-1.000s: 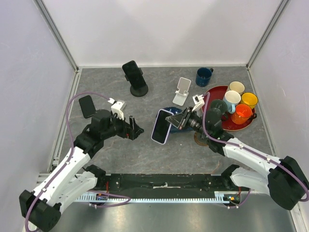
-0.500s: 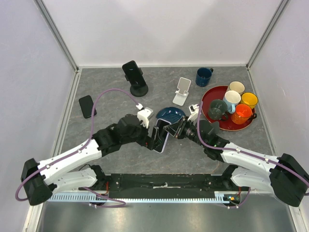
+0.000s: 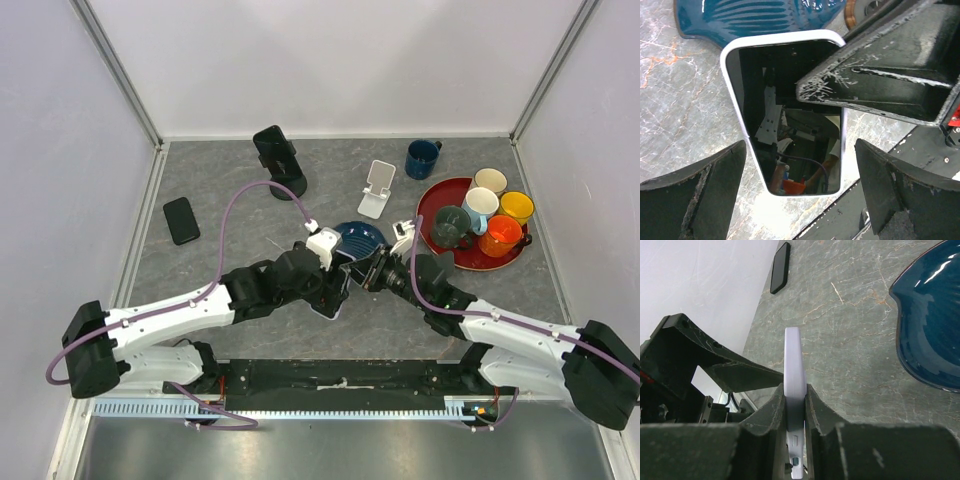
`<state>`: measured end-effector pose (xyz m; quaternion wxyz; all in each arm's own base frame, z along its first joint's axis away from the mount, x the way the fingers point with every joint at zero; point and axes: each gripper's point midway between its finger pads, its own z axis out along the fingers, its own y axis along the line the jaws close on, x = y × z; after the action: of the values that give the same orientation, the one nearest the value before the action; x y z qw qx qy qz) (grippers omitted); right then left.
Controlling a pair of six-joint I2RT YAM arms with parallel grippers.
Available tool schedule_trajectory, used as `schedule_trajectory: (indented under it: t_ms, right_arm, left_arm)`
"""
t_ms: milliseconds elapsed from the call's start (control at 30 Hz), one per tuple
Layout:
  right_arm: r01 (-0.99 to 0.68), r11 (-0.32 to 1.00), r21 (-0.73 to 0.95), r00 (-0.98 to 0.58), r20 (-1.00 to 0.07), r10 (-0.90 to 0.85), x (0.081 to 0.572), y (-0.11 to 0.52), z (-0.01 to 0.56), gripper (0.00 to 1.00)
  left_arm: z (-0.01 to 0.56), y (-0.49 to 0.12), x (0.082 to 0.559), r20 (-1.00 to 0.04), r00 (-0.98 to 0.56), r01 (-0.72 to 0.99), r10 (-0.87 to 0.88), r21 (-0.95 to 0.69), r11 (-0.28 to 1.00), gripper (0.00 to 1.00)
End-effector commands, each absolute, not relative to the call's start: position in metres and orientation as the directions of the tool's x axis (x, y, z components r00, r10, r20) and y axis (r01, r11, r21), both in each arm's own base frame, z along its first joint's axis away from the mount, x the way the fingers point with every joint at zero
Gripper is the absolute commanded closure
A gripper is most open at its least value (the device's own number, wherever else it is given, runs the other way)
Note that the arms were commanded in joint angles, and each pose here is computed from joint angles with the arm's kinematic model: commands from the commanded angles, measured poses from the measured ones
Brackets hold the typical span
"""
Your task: Remove the phone from the phone stand
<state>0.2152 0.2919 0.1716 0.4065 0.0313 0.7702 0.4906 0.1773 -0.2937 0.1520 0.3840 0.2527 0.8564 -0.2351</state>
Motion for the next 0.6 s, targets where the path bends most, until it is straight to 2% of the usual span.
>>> schedule_trajectory:
  t_ms: [0,433,567]
  right_arm:
    - [-0.413,0.402,0.817,-0.609,-0.576,0.545,0.219,0.295,0.219,1.00]
    - [-0.430,0.369,0.824,-0.618,-0.567,0.544,0.214,0.298,0.222,1.00]
    - [-0.437,0.373,0.818,-0.615,-0.575,0.540,0.214,0.298,0.222,1.00]
  left_arm:
    - [0.174,-0.299,0.196,-0.822,-0.552,0.542,0.140,-0.226,0.809,0.04]
    - [0.156,-0.303,0.199,-0.804,-0.570,0.536,0.171,-0.205,0.819,0.05]
    - [0.156,-0.305,0.197,-0.800,-0.579,0.533,0.156,-0.226,0.815,0.10]
